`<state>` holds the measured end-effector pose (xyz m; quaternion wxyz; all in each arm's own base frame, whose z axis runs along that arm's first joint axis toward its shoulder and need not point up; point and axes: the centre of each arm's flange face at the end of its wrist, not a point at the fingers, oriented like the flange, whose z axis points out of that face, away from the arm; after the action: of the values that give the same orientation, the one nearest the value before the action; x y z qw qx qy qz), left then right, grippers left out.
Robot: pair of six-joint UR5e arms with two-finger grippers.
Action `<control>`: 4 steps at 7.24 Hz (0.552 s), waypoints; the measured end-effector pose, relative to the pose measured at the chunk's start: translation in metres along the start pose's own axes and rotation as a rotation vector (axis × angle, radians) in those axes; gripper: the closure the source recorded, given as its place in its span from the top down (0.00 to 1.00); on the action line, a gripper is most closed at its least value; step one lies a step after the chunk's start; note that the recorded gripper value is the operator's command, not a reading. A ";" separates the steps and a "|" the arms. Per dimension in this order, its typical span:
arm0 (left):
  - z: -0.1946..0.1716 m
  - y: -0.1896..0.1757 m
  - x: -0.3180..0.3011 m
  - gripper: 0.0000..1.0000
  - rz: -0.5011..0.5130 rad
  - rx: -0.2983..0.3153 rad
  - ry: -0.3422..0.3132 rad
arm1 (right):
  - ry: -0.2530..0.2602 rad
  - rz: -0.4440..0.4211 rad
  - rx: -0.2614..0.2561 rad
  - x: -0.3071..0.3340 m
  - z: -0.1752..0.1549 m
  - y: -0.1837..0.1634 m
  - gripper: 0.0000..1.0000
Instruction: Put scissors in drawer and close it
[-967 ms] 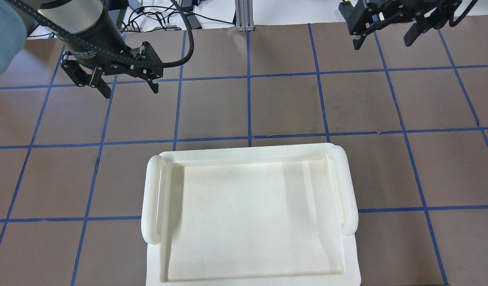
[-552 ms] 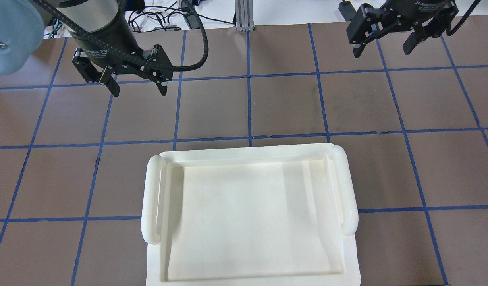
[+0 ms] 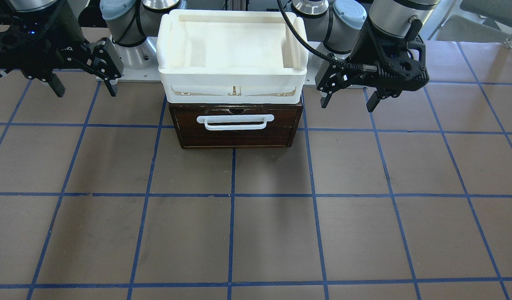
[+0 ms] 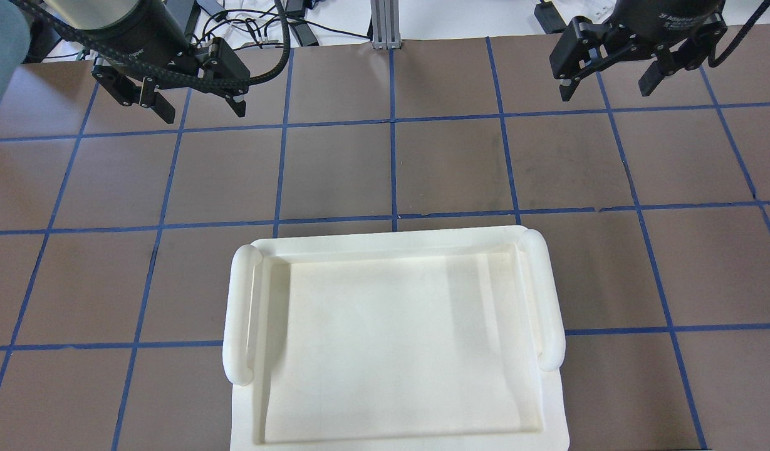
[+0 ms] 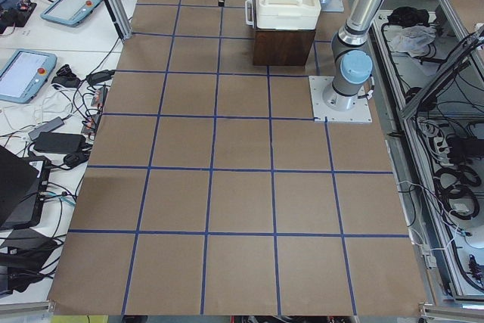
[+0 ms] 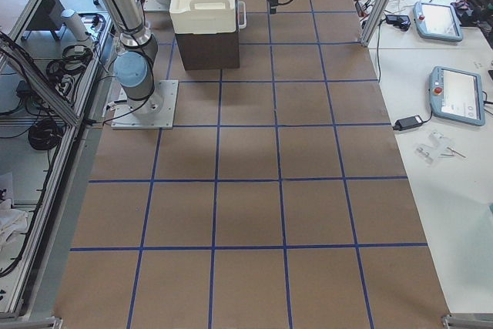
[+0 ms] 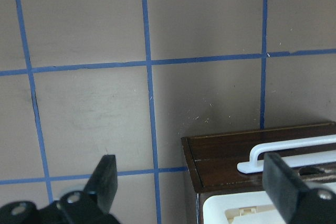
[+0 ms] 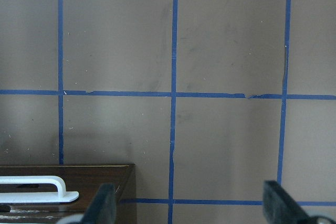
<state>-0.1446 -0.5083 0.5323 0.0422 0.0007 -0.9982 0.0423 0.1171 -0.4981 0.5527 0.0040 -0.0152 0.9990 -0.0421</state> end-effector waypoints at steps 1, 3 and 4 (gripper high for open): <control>0.002 -0.001 -0.002 1.00 -0.007 0.000 0.003 | 0.000 0.000 0.001 0.000 -0.001 0.001 1.00; 0.002 0.000 -0.003 1.00 -0.010 0.004 -0.001 | -0.001 0.000 0.003 0.000 -0.002 0.002 1.00; 0.003 -0.001 -0.004 1.00 -0.009 0.005 -0.007 | -0.001 0.000 0.003 -0.001 -0.002 0.002 1.00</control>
<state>-0.1410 -0.5095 0.5288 0.0386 0.0053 -0.9982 0.0446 0.1175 -0.4955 0.5543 0.0047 -0.0154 0.9989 -0.0435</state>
